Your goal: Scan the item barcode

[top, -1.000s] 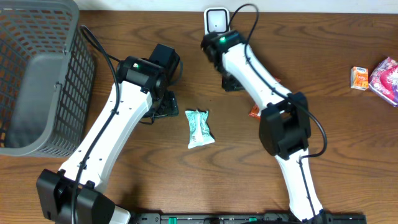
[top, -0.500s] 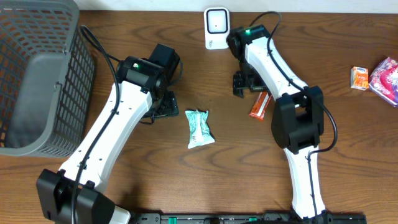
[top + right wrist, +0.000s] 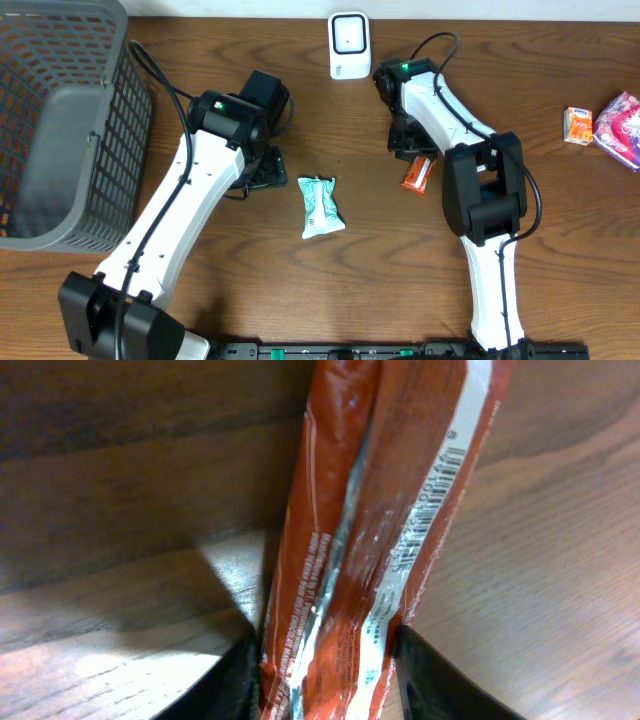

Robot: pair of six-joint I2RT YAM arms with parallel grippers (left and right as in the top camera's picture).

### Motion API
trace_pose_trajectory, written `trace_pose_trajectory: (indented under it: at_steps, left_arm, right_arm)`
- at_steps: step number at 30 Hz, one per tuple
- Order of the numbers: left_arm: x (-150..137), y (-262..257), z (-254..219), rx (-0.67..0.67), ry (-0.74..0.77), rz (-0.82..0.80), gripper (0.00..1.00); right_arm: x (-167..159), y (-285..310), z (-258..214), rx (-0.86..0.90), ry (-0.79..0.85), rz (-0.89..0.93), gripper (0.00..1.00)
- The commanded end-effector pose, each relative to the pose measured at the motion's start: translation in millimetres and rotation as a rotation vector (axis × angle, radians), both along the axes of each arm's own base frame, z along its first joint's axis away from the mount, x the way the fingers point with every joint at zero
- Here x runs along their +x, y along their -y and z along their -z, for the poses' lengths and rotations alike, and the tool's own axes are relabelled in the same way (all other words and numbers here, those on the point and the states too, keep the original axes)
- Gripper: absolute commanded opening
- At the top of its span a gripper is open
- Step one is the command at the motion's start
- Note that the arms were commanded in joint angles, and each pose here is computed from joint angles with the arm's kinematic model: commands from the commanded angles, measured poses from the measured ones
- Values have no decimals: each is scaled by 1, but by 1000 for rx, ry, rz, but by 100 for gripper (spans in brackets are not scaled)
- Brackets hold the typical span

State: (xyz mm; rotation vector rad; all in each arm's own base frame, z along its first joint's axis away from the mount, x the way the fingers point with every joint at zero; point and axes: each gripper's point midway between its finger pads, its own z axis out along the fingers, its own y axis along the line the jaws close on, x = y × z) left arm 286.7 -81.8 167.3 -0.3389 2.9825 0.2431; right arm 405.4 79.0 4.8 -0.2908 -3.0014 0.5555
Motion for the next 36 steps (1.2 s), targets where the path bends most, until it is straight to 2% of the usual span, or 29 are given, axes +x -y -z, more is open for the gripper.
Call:
trace_pose_trajectory:
  at_steps: [1,4,8,11,18,19,22,27,36]
  left_arm:
    - [0,-3,1,18,-2,-13,98]
    - [1,-3,1,19,-2,-13,98]
    - [1,-3,1,19,-2,-13,98]
    - [0,-3,1,18,-2,-13,98]
    - [0,-3,1,18,-2,-13,98]
    - [0,-3,1,18,-3,-12,98]
    - [0,-3,1,18,-2,-13,98]
    - [0,-3,1,18,-3,-12,98]
    - [0,-3,1,18,-2,-13,98]
  right_arm:
    - [-9,7,15,-22,-27,7,32]
    - [-15,8,22,-26,-40,7,1]
    - [-20,-4,24,49,-73,13,1]
    - [-20,-30,18,218,-111,-13,1]
    - [2,-109,-44,853,-90,-160,1]
    - [8,-126,-67,1039,-64,-205,1]
    - [12,-134,-88,1226,-30,-250,1]
    - [9,-133,-91,1387,-10,-271,1]
    - [-3,-102,-46,1514,1,-103,1]
